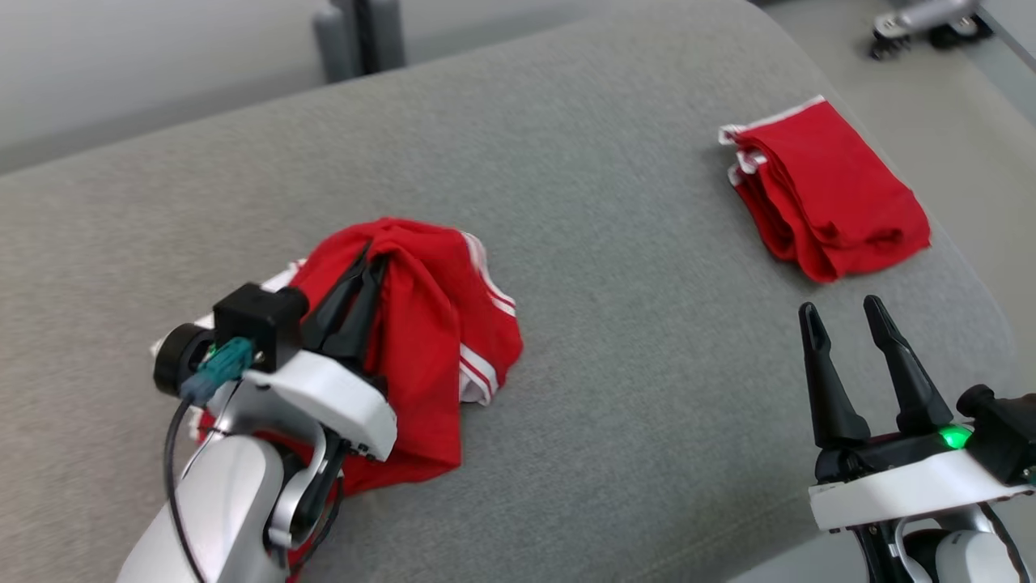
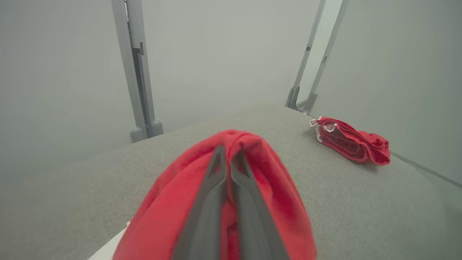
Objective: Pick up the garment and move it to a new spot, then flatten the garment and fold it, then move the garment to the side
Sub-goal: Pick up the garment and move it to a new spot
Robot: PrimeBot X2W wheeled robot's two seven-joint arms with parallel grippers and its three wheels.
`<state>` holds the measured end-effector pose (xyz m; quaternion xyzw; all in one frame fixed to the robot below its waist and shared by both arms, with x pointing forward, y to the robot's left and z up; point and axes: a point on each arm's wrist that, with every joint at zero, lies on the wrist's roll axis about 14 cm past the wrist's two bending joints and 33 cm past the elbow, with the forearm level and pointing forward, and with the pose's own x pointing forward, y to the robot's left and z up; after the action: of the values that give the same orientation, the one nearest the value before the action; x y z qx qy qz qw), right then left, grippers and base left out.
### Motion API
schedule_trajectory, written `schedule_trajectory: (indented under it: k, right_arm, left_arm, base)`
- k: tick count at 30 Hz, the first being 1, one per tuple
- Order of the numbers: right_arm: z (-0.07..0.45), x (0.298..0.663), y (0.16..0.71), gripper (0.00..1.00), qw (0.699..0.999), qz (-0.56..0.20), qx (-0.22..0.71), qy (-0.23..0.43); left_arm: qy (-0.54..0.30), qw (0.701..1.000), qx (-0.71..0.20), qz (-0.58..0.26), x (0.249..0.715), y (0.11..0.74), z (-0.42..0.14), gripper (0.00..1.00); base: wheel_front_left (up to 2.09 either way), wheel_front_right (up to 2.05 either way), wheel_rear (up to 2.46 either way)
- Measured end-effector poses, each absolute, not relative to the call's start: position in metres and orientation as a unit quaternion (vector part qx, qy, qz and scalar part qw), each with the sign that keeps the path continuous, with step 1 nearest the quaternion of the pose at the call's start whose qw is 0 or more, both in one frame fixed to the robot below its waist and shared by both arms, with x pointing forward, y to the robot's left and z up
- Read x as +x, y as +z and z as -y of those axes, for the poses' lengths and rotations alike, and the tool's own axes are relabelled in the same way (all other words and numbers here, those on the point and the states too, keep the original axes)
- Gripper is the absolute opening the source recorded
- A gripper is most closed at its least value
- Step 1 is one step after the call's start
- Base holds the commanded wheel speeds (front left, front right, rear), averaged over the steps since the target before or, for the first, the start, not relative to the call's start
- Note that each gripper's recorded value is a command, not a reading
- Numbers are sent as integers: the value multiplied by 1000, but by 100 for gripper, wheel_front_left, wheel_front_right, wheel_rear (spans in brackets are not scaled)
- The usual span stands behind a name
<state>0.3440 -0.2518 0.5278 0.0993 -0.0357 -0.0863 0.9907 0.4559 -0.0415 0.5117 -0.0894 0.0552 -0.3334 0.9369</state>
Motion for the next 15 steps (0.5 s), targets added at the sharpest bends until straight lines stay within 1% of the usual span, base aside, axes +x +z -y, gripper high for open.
schedule_trajectory:
  k: [3,7,8,9,10,15]
  right_arm:
    - [259,343,517,100,989,24,100,-102]
    - [268,344,504,100,988,9,97,-119]
    - [269,344,502,100,988,6,96,-123]
    - [271,343,499,100,987,2,96,-126]
    - [271,344,496,100,987,-1,96,-126]
    - [264,354,498,100,989,3,96,-110]
  left_arm:
    - [-353,926,-90,-104,462,476,62,0]
    - [-372,912,-94,-146,465,438,82,0]
    - [-374,910,-96,-149,466,433,85,30]
    - [-374,910,-100,-150,467,430,87,68]
    - [-372,911,-105,-145,468,431,89,100]
    - [-363,917,-125,-109,469,446,83,100]
  base:
    - [0,0,0]
    - [0,0,0]
    - [0,0,0]
    - [0,0,0]
    - [0,0,0]
    - [0,0,0]
